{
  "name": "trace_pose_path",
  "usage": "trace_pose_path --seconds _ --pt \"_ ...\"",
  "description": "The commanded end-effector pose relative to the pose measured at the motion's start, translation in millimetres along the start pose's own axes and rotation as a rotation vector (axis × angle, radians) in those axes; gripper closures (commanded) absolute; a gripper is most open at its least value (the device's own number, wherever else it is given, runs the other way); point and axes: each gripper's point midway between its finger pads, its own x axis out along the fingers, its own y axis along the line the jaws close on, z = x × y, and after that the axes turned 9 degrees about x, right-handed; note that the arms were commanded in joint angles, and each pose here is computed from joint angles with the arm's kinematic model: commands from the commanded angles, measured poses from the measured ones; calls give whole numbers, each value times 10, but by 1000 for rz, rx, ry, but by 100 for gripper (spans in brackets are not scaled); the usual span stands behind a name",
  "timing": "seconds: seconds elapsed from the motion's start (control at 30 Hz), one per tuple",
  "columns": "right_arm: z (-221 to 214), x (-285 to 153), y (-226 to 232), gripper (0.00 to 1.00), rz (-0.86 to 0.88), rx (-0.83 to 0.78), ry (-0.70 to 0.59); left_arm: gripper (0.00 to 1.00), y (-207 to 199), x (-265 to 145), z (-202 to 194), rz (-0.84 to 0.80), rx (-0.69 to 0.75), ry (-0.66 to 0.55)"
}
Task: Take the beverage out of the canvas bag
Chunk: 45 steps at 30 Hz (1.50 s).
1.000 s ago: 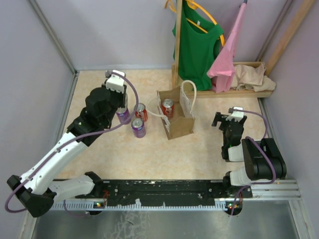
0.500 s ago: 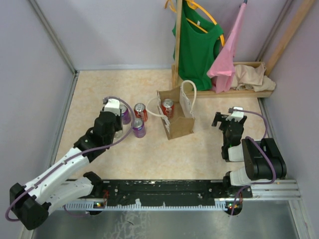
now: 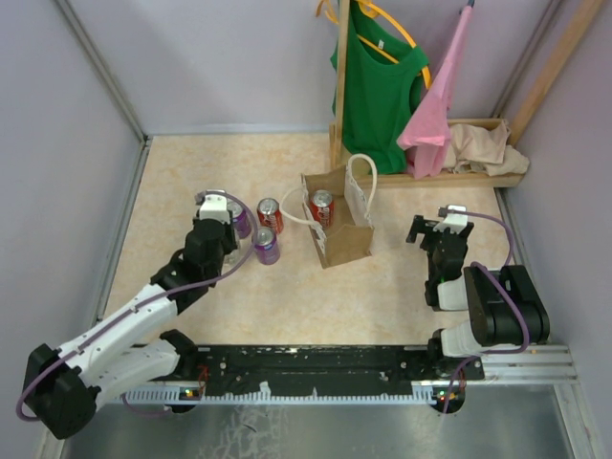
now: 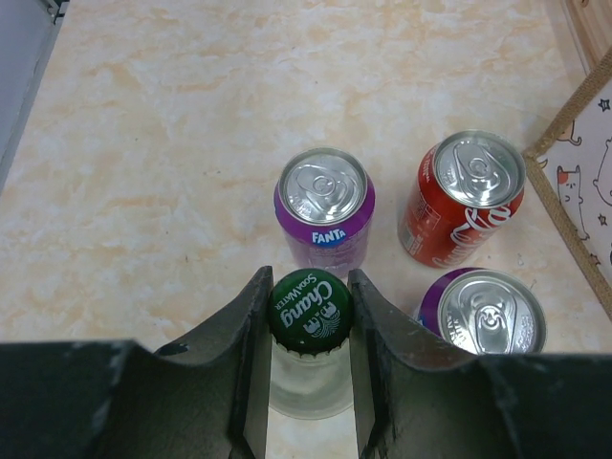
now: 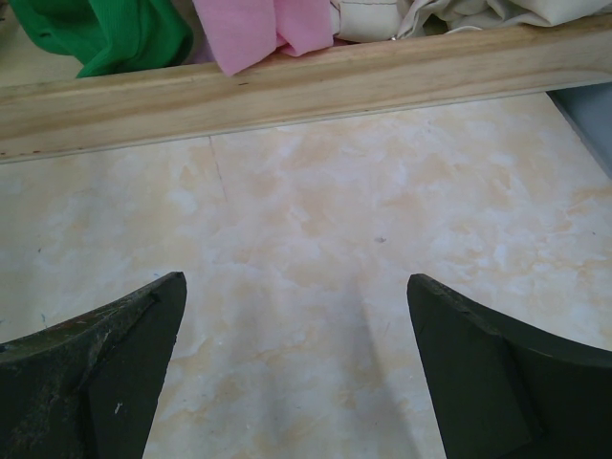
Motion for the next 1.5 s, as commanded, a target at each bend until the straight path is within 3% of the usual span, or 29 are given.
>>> trace_pose_path --seconds 0.0,0.73,0.83,0.97,1.03,1.1,1.13,1.3,1.47 --pt "209 66 45 1 10 14 -71 100 52 55 451 11 -142 -160" --pt "209 66 46 1 11 14 -70 99 -46 244 62 -55 -164 -92" --pt "209 66 45 1 10 15 -71 89 -42 255 36 -47 -157 -70" --pt "209 66 46 1 10 15 -71 65 -38 246 17 -45 -142 -31" --pt "210 66 46 1 11 14 -71 44 -19 231 13 -40 -140 -18" --pt "210 66 43 1 10 14 -71 11 -6 201 39 -41 -145 -16" --pt "209 66 45 1 10 13 -71 1 1 187 57 -43 -145 -19" --pt "209 66 47 1 12 14 -70 0 36 115 252 -60 -146 -71" --pt "210 66 44 1 10 14 -71 0 -9 48 902 -136 -118 -209"
